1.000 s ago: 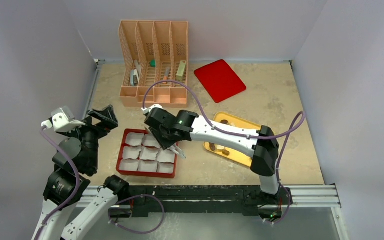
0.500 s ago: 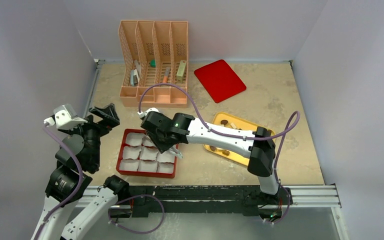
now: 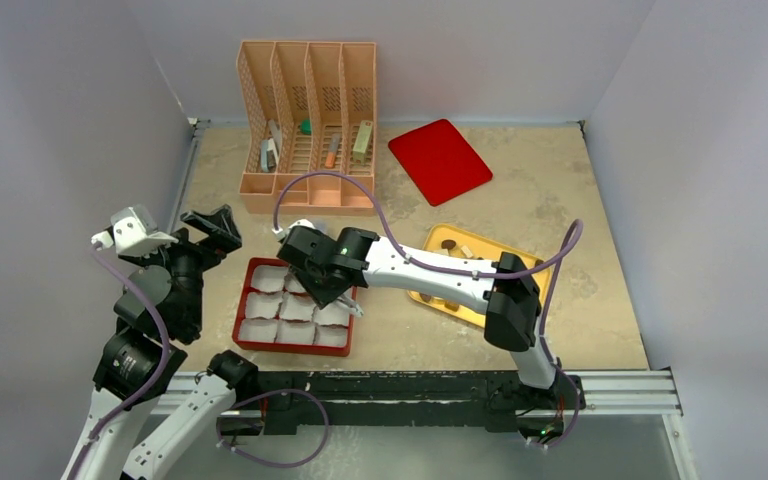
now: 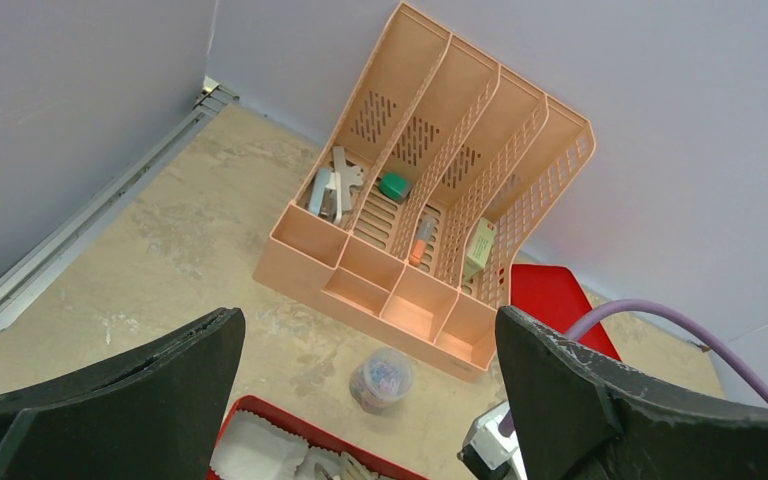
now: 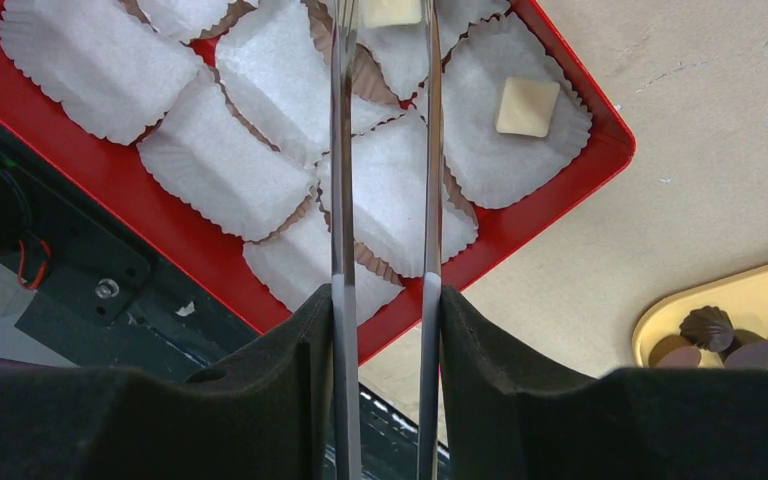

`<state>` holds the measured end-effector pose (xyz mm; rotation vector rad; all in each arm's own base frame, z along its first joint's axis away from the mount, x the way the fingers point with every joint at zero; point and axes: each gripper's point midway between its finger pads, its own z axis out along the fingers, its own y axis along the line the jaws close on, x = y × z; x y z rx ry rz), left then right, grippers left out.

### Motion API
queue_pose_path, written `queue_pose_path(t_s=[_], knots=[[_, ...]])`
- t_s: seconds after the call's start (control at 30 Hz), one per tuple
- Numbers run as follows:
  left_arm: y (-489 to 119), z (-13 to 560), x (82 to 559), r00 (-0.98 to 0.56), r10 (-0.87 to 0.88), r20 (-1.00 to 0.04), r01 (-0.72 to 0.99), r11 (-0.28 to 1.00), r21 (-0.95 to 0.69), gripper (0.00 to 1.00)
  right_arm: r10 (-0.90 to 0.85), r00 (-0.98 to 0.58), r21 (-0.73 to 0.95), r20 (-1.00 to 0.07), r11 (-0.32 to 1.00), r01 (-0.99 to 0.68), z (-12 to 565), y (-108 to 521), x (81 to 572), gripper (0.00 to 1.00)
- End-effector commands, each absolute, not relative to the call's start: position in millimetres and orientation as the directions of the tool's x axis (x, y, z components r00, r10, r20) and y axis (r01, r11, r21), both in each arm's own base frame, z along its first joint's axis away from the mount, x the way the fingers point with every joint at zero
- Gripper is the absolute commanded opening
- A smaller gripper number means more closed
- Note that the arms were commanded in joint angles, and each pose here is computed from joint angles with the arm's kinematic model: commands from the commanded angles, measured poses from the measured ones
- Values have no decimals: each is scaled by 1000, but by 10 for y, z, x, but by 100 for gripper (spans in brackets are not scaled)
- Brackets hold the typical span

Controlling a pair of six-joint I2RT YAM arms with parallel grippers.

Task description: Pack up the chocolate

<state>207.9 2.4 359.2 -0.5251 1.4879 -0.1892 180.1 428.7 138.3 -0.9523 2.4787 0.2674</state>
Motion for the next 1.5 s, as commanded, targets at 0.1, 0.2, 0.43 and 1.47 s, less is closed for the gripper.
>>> queue_pose_path(t_s=[0.1,0.2,0.43,1.47], knots=[[-8,3669,2119,113,-433,-894,-176,877,-447,96,-557,-624,6,-548,743,-669,1671,4315,1879,43],[-18,3655,2130,108,-432,-895,-176,878,-445,96,-555,-621,7,-554,743,-669,1711,4300,1875,42],[-49,3572,2176,90,-422,-902,-180,884,-431,96,-535,-620,42,-574,736,-675,1925,4205,1801,42],[-308,3043,2471,-69,-313,-947,-166,940,-299,96,-269,-822,-91,-502,961,-260,2027,2098,1829,41]])
